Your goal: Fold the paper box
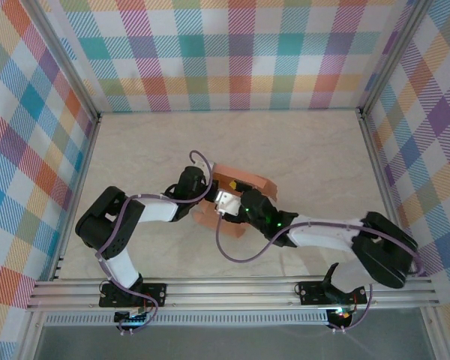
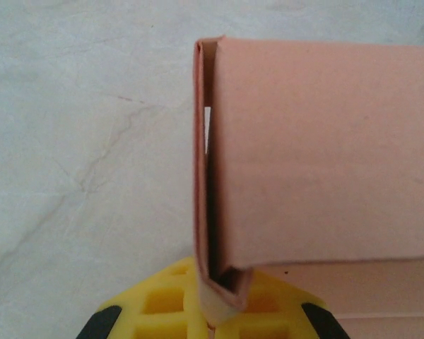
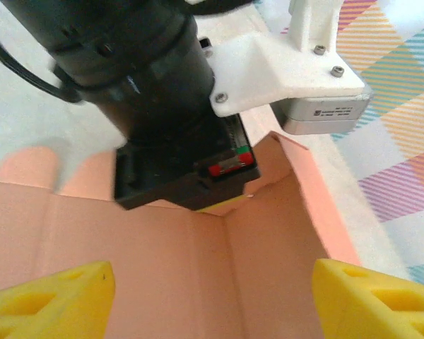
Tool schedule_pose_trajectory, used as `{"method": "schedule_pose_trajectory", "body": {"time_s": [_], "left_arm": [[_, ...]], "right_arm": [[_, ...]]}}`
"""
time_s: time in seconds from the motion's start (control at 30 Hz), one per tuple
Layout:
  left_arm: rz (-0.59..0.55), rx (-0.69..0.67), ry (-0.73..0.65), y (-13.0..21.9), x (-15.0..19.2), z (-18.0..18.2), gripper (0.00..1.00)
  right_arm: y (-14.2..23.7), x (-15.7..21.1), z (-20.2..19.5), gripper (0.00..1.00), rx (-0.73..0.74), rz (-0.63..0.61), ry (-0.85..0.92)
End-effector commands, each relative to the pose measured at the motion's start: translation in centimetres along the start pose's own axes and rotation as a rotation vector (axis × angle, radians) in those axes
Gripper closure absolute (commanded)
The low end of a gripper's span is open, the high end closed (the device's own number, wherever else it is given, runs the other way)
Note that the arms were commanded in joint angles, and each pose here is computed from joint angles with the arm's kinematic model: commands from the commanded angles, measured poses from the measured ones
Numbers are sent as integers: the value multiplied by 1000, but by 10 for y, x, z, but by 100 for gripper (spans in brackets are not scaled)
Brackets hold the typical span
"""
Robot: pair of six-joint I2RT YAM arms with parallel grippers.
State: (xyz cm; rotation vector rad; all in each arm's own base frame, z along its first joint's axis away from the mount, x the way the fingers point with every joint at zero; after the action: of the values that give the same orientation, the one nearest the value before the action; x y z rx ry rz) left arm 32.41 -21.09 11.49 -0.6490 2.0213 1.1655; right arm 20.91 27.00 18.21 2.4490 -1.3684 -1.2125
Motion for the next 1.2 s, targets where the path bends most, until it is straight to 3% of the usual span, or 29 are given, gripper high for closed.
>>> {"method": "schedule_pose_trajectory", "body": {"time_s": [0.0, 0.1, 0.2, 0.3, 0.43, 0.57, 0.83, 1.17], "left_arm": [[10, 24, -30, -5, -5, -7, 100], [11, 39, -40, -7, -4, -9, 100], [12, 52, -68, -9, -1, -12, 100], [20, 65, -126, -9, 5, -19, 100], [19, 98, -180, -7, 12, -31, 99], [17, 93, -240, -6, 20, -39, 99], [24, 125, -267, -11, 29, -48, 97], [43, 135, -224, -20, 37, -46, 96]], "right_arm": [[27, 7, -4, 27, -177, -39, -288], [48, 5, -36, 27, -204, -146, -542], [60, 15, -76, 28, -135, -187, -815], [60, 34, -108, 25, -62, -93, -1080], [45, 51, -130, 27, -148, 29, -1314], [13, 58, -134, 30, -341, 165, -1405], [-45, 72, -124, 33, -506, 188, -1491], [-82, 93, -95, 42, -673, 231, -1585]]}}
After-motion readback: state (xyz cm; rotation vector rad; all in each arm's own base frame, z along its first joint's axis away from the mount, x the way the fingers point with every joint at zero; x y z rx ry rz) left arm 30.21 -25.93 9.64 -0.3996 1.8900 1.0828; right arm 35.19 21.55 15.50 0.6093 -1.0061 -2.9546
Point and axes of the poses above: each hand's point on the last joint's axis, 136 mm out from that joint toward the fingers, its own y axis back along the fingers, its own z axis along the line the jaws close on, x = y × z, the point moved 8 cm from there along y, back along the fingers, and after that the axes turned 11 degrees about y, right-handed, at the moved point
